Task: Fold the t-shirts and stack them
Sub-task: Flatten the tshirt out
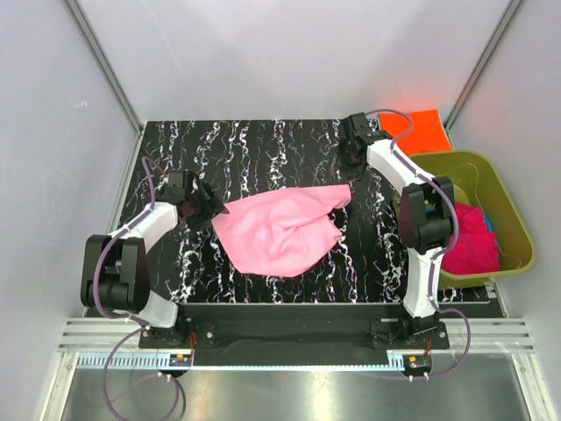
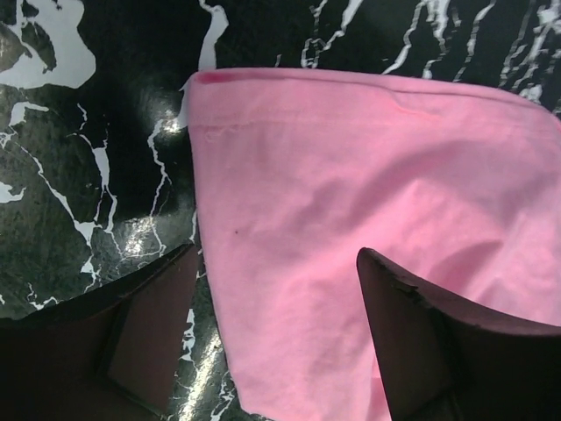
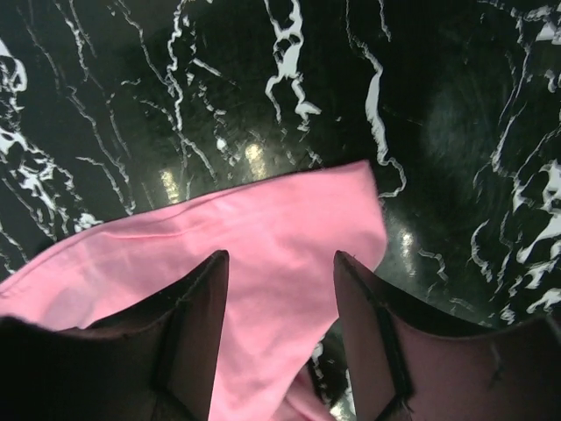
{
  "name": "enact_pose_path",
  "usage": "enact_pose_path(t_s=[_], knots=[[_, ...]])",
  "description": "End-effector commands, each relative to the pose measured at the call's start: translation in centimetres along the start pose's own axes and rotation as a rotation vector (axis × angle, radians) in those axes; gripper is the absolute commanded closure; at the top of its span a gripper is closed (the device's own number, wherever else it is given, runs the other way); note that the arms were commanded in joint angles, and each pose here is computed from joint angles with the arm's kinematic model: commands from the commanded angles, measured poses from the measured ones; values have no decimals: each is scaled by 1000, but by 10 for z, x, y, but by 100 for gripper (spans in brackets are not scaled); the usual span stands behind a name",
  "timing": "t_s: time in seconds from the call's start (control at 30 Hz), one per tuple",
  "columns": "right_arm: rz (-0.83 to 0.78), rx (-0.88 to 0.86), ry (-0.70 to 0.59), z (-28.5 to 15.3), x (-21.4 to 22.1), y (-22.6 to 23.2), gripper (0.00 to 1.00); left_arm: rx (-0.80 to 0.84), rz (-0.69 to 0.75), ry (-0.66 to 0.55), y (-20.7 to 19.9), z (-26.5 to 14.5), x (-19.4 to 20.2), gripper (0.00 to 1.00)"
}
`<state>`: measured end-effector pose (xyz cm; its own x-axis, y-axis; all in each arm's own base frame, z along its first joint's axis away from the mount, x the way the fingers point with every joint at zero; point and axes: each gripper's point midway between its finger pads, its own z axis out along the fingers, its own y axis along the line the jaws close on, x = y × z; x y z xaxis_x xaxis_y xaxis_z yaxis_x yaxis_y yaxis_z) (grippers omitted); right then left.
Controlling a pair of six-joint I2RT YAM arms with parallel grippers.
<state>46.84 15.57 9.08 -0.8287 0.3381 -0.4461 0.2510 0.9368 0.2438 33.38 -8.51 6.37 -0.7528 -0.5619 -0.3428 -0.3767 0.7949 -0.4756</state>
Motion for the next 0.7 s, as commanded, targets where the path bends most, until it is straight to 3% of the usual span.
enact_pose_path(t_s=[0.0, 0.33, 0.43, 0.57, 0.67], knots=[[-103, -70, 30, 1, -10, 1, 42, -11, 12, -91, -6, 6, -28, 22], [-157, -19, 125, 38, 12, -28, 42, -86, 0, -17, 11, 36, -22, 26], [-158, 30, 130, 52, 14, -40, 38, -98, 3, -11, 14, 41, -22, 30], [-186, 36, 150, 65, 18, -45, 38, -88, 3, 2, 9, 47, -26, 45], [-199, 32, 156, 70, 20, -46, 43, -80, 15, -2, 5, 50, -31, 66]])
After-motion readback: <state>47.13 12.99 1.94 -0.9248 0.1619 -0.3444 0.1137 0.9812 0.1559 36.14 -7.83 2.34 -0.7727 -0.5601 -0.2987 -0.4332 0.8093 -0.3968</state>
